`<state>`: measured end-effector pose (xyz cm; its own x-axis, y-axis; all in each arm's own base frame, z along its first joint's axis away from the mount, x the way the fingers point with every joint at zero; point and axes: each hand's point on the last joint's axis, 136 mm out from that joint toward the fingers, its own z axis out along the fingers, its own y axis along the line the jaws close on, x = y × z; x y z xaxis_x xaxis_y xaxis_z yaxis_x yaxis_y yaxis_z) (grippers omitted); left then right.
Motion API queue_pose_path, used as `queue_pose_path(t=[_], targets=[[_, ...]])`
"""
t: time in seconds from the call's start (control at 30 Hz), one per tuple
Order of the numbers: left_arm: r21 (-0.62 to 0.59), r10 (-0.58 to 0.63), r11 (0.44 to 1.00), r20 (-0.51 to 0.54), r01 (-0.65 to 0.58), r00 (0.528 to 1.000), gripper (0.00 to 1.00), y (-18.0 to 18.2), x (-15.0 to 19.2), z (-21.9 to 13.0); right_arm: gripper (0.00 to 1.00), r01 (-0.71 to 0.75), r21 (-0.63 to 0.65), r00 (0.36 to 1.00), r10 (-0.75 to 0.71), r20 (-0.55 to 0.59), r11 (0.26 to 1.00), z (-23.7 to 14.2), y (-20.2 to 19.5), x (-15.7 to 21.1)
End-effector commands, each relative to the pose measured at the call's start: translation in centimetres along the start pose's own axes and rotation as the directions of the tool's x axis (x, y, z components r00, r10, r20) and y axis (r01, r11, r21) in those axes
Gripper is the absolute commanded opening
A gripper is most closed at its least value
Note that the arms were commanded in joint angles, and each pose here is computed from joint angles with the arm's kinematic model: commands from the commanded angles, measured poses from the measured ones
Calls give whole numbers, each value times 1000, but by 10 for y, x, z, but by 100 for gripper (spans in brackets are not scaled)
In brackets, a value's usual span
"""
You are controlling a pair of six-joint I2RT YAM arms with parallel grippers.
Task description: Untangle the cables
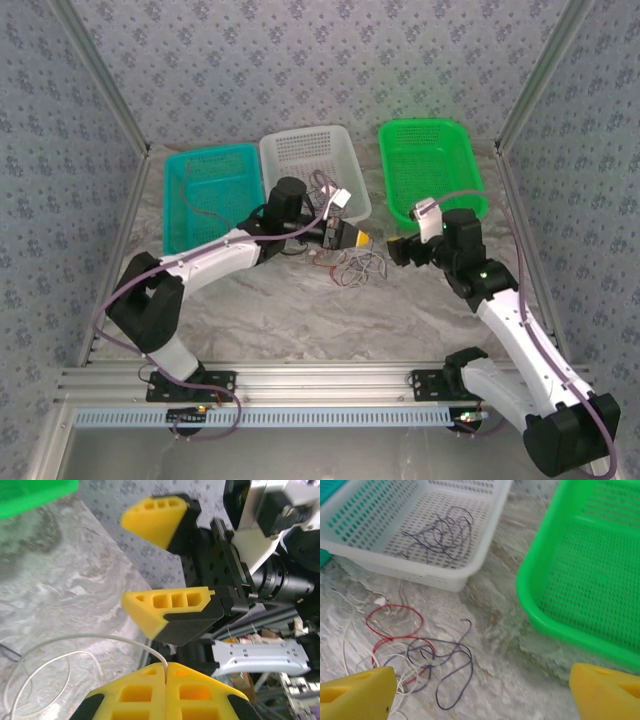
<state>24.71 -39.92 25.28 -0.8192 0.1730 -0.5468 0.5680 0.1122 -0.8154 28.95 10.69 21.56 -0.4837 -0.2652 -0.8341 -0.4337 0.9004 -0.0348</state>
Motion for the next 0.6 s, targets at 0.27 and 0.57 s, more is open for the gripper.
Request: queue_pose_path(t=[0.27, 0.57], targets=[[-7, -94, 995, 188, 97, 978, 2, 3, -51, 3, 91, -215, -69, 977, 215, 3, 974, -16, 10, -11], [20, -146, 989, 343, 148, 928, 3, -5, -94, 6, 90, -141, -185, 977, 167, 135, 973, -30, 53, -14]])
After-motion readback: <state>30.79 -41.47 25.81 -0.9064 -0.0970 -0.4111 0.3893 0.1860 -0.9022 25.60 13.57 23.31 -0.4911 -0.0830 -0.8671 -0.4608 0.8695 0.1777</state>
